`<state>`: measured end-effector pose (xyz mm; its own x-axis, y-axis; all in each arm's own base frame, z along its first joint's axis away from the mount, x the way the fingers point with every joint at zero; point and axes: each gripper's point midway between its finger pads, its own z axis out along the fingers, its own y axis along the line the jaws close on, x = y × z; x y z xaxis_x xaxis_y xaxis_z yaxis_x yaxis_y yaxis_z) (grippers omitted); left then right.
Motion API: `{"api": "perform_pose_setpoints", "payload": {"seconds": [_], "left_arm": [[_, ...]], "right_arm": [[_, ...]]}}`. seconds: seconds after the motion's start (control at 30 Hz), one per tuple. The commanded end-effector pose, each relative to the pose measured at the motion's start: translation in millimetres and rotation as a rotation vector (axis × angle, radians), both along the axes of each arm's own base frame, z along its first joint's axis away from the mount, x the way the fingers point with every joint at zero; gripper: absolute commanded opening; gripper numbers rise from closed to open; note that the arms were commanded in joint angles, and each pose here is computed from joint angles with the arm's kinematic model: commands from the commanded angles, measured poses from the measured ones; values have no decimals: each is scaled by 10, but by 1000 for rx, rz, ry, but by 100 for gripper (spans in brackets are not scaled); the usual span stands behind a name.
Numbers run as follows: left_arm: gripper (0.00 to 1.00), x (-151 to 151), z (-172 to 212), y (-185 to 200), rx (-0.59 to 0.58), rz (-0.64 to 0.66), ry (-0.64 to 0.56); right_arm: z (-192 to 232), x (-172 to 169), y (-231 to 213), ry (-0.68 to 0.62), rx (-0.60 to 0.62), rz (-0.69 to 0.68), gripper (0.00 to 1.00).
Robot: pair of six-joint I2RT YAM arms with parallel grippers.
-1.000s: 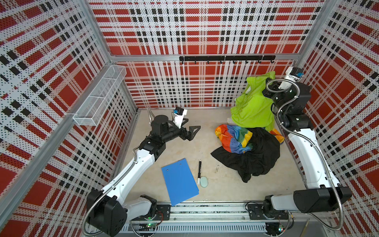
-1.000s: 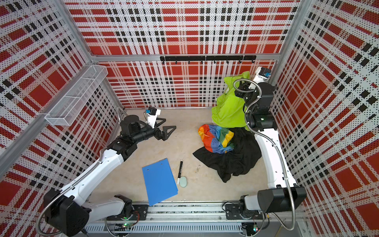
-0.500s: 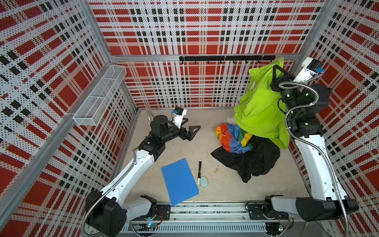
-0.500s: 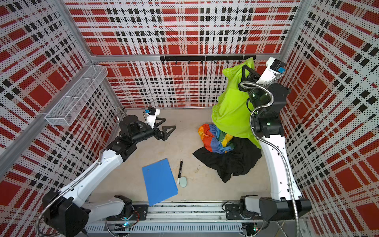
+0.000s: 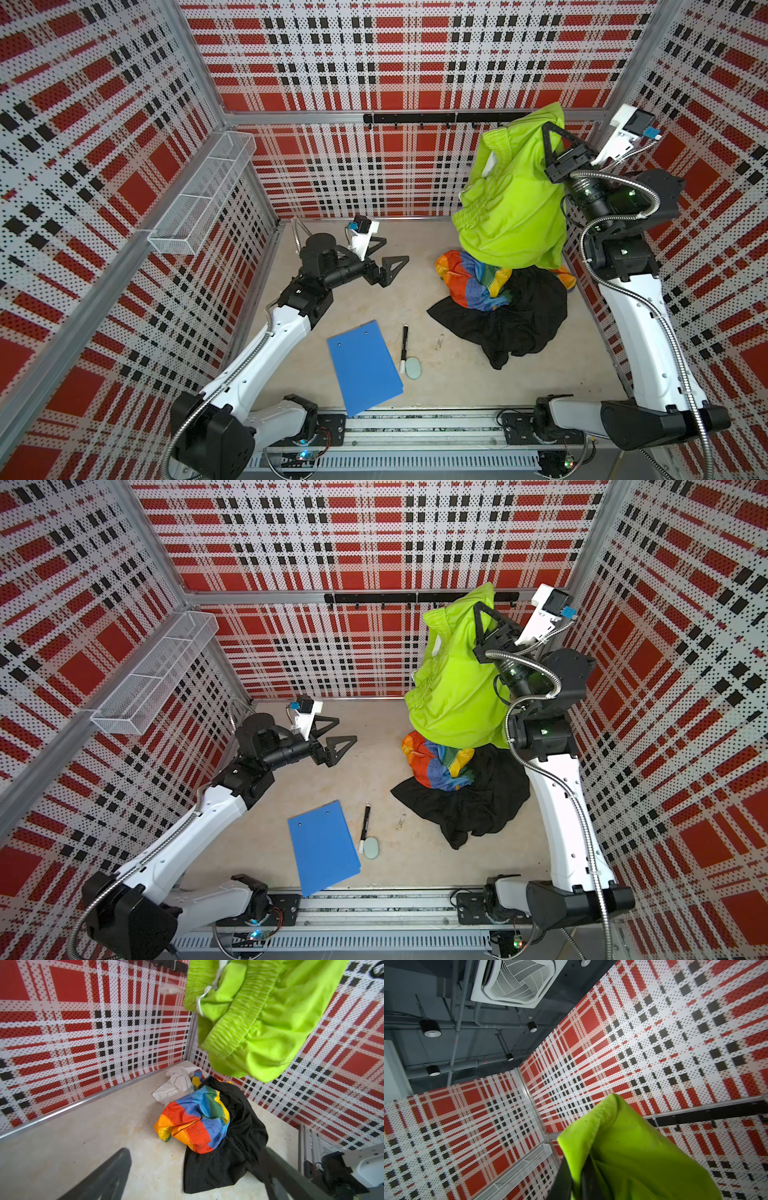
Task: Pick out a specific cloth from the pile
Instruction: 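Grasp the hanging lime-green garment with the left gripper while the right holds it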
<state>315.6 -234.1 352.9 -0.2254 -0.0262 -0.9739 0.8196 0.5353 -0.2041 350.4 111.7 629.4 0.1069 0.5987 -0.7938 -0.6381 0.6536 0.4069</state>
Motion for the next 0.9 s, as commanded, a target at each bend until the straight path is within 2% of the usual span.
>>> {"api": "perform_pose_setpoints", "payload": {"seconds": [0.0, 0.17, 0.37, 0.47, 0.63, 0.7, 0.73, 0.83, 0.87], "left_arm": [[99, -228, 221, -75, -70, -122, -52], [99, -334, 272, -239, -111, -181, -30], [99, -370, 409, -429, -149, -146, -55], [99, -372, 495, -545, -152, -106, -88], [97, -136, 437, -666, -123, 43, -68], [91, -42, 376, -706, -100, 83, -46], [84, -16, 360, -724, -98, 86, -36], [47, 47, 355, -719, -107, 116, -16], [40, 55, 374, -704, -114, 126, -14]], "right_arm": [[139, -218, 261, -79, -14, 99, 0], [-97, -151, 592, -24, -34, 163, 0], [-306, -111, 949, 24, -43, 217, 0], [-420, -76, 1111, 50, -51, 234, 0], [-549, -81, 1362, 76, -64, 272, 0], [-598, -78, 1439, 86, -70, 280, 0], [-619, -83, 1476, 91, -74, 286, 0], [-727, -57, 1521, 117, -90, 272, 0], [-761, -61, 1525, 124, -92, 268, 0]]}}
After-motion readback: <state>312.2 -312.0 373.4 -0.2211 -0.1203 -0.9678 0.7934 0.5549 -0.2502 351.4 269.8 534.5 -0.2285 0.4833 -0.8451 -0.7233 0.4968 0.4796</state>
